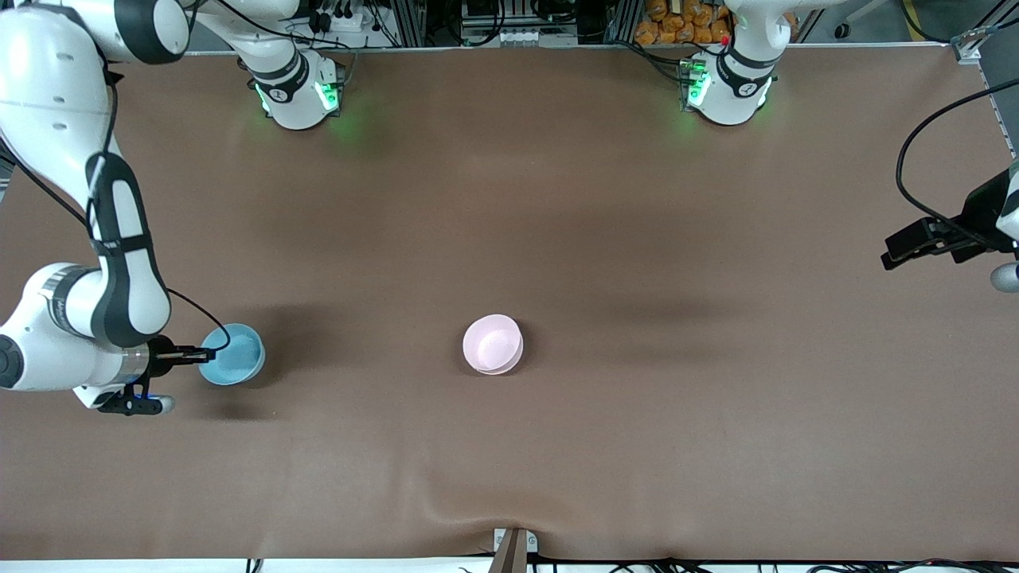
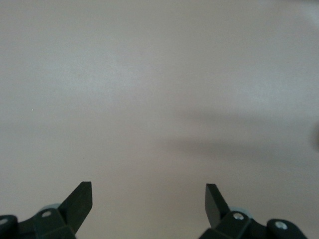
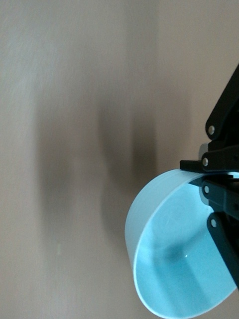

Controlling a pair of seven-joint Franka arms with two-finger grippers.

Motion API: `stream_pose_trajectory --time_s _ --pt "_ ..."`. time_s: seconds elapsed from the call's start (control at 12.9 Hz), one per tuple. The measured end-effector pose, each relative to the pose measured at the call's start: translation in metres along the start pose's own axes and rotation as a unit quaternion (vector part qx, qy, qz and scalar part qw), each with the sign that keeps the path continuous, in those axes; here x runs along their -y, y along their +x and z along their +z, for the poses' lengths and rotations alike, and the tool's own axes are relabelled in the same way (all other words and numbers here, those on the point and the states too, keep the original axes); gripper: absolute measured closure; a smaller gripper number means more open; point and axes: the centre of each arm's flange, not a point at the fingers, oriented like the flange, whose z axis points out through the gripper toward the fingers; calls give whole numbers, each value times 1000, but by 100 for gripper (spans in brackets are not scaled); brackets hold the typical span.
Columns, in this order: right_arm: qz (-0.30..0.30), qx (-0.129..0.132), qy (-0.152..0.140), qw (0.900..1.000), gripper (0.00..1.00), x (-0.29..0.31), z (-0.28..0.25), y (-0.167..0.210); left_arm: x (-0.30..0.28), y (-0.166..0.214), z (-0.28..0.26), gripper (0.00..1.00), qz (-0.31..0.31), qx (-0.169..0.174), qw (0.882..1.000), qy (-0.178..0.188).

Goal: Stack pink and blue bowls on white bowl
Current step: 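Grasp the blue bowl rim with the right gripper and lift, then carry the blue bowl with the right gripper onto the pink bowl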

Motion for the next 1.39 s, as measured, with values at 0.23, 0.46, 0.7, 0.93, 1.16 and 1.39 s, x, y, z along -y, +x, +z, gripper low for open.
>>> stream_pose_trajectory --time_s 0.23,0.46,0.7,0.93,1.16,1.39 --pt "6 9 84 996 96 80 -54 -21 -2 -13 -12 0 -3 15 1000 3" --pt "-5 13 123 992 96 185 -77 -39 3 -13 -11 0 -10 17 1000 3" --pt "23 19 120 992 96 284 -65 -56 5 -12 -7 0 -12 20 1000 4" --pt "42 0 117 992 96 367 -49 -75 0 -11 -2 0 -8 25 1000 4" --pt "80 -11 116 990 96 414 -11 -90 4 -10 -1 0 -11 26 1000 4" --pt "93 -28 114 989 96 424 46 -95 7 -10 -1 0 -14 25 1000 4"
